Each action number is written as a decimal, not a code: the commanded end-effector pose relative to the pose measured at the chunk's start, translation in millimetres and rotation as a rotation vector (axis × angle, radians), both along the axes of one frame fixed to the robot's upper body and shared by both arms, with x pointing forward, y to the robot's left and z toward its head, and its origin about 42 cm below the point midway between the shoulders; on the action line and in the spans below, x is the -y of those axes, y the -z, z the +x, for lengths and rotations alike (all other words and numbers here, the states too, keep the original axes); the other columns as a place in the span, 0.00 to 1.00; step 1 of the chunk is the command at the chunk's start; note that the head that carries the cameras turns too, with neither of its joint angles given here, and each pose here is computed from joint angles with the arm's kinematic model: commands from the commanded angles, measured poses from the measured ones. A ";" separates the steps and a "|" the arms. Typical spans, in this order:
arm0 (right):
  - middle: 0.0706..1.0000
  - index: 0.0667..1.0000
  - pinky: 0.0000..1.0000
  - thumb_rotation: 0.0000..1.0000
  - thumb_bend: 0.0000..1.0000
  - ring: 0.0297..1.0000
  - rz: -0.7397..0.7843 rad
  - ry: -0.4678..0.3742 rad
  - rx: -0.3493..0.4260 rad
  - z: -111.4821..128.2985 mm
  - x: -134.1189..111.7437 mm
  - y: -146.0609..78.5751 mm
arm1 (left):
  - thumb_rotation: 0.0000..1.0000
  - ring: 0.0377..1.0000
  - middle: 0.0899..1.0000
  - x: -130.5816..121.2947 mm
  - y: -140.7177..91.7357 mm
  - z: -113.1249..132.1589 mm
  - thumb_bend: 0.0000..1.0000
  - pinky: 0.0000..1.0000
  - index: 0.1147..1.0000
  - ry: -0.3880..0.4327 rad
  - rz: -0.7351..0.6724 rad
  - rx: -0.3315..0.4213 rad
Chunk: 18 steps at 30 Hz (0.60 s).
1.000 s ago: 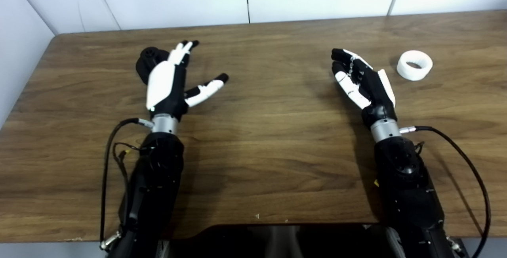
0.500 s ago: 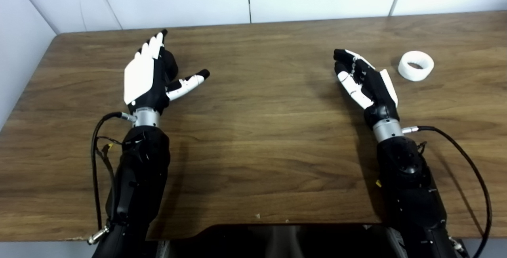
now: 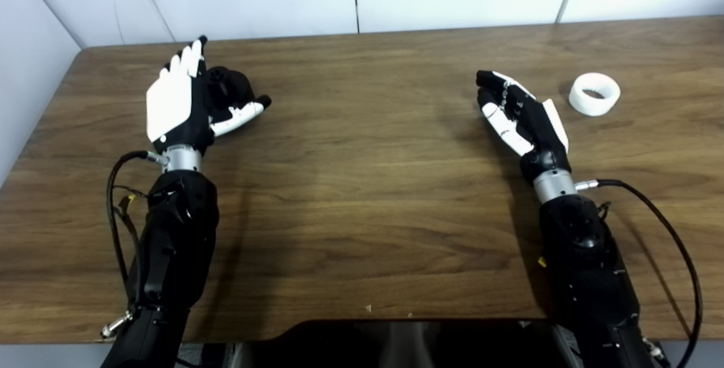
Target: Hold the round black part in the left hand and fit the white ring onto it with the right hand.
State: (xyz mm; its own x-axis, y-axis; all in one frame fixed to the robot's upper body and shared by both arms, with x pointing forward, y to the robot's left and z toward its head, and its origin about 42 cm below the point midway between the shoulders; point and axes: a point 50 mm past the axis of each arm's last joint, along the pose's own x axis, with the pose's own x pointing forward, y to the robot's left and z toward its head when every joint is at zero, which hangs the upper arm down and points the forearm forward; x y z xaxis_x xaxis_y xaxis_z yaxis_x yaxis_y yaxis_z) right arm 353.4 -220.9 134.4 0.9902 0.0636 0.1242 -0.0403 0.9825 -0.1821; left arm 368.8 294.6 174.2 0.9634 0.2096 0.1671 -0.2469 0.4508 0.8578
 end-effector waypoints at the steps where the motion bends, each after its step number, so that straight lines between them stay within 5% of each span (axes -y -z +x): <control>1: 0.81 0.78 0.78 0.58 0.43 0.83 0.005 -0.013 0.096 8.7 -1.1 -20.6 | 0.60 1.00 1.00 -11.1 -31.2 14.2 0.98 1.00 1.00 -0.035 0.055 0.105; 18: 0.80 0.76 0.79 0.61 0.44 0.82 -0.026 0.006 0.094 7.6 1.6 -21.4 | 0.61 1.00 1.00 -44.8 -27.0 29.1 1.00 1.00 1.00 -0.120 0.162 -0.001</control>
State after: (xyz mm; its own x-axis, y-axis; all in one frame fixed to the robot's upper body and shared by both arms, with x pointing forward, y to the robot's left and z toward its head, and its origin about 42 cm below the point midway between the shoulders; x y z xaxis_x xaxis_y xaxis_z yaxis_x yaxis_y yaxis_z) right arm 353.4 -223.6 134.8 0.9906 0.0548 0.1256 -0.0266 0.9761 -0.2158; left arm 383.0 333.6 169.7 0.9482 0.3002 0.1043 -0.2039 0.3230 0.9242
